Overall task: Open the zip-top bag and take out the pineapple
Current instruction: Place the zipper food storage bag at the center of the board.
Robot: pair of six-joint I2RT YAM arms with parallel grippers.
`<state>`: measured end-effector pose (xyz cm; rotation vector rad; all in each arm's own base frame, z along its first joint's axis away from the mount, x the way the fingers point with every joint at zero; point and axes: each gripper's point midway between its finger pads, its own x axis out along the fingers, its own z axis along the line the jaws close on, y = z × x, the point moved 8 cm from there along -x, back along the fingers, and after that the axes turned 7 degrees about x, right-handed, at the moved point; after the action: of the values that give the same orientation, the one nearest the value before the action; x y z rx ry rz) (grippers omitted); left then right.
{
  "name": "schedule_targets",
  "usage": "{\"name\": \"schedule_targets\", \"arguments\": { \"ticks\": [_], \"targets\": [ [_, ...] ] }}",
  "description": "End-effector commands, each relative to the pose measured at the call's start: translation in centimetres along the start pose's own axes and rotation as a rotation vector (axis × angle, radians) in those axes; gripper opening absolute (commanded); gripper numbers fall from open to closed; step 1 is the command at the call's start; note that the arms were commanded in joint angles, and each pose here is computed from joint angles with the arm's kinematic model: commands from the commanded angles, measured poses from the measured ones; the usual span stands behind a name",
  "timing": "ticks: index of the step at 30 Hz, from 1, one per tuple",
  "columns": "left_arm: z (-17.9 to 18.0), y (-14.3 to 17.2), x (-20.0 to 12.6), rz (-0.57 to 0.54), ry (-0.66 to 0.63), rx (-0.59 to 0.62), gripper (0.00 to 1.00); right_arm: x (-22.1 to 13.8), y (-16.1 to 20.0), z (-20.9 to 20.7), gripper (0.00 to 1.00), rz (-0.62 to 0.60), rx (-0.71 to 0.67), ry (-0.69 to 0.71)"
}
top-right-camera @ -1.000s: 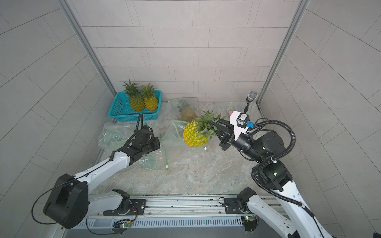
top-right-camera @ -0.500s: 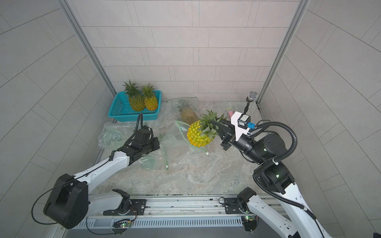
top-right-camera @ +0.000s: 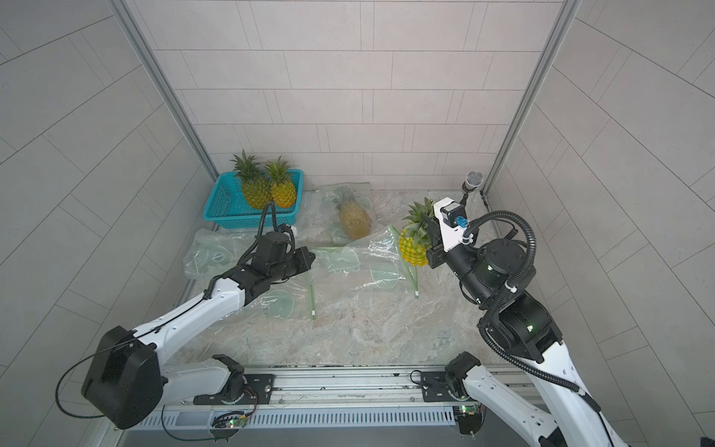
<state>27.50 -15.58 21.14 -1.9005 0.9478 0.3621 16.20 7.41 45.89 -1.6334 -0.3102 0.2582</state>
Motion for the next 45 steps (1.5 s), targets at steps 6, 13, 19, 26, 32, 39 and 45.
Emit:
{"name": "schedule_targets", "arguments": {
  "ticks": [6,13,19,26,32,39,45],
  "targets": [
    [-1.5,-0.3,0.1,-0.029,-0.001,-0.029,0.00,-1.6,-3.6,-1.8,0.00,-0.122,-0.082,0.154],
    [-3.8,1.1,1.6,-0.029,0.007,-0.054,0.00,-0.9,-4.3,-1.8,0.00,-0.114,-0.126,0.169],
    [-6.9,2.2,3.7,-0.040,0.038,-0.057,0.00,-0.5,-4.7,-1.8,0.00,-0.113,-0.134,0.165],
    [-10.6,3.7,7.7,0.064,0.124,-0.014,0.00,-0.3,-4.6,-1.8,0.00,-0.104,-0.136,0.173],
    [-13.7,5.0,10.4,0.153,0.222,0.020,0.00,-0.5,-4.6,-2.0,0.00,-0.103,-0.137,0.193],
    [-16.8,6.1,13.7,0.228,0.301,0.049,0.00,-0.7,-4.5,-2.2,0.00,-0.096,-0.138,0.210],
    [-18.8,6.3,15.1,0.264,0.365,0.095,0.03,-0.5,-4.1,-2.2,0.00,-0.085,-0.127,0.214]
  ]
}}
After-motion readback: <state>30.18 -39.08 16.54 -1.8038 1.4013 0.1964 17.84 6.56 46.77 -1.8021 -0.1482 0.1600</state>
